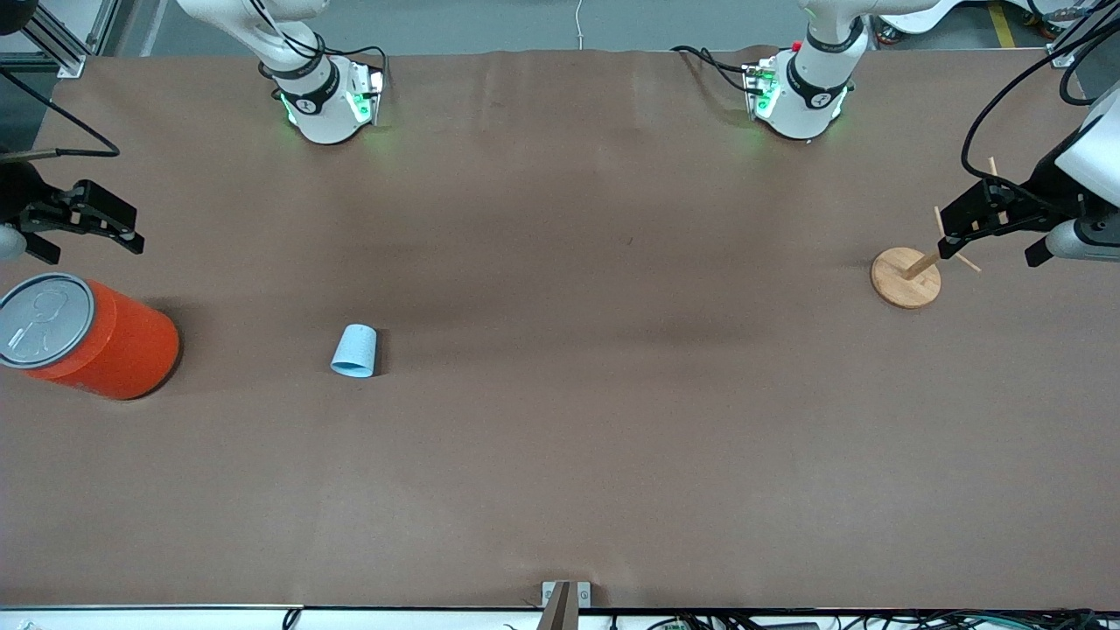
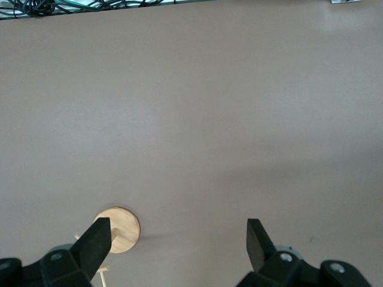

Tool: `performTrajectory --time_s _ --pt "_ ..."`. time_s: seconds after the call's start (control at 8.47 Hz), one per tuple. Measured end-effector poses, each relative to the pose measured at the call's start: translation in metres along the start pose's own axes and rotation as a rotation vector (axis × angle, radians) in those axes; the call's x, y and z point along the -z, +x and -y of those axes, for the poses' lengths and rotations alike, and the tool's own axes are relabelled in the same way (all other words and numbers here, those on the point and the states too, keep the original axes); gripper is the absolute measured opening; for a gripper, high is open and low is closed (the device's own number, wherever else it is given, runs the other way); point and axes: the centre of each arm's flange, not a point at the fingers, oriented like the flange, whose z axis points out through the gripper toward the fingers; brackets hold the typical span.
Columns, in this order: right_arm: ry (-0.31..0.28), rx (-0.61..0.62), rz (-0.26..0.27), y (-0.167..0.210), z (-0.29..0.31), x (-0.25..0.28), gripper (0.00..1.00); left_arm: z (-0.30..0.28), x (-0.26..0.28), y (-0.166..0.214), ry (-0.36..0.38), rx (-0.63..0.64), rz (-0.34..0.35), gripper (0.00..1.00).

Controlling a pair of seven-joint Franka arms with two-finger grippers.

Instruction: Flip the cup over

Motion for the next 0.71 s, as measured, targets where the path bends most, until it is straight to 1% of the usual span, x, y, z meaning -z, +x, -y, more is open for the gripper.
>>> performTrajectory --time_s 0.71 --pt "0.0 0.005 0.0 0.0007 0.0008 -0.0006 1.0 0.0013 -0.0007 0.0002 0.0 0.002 0.002 1.0"
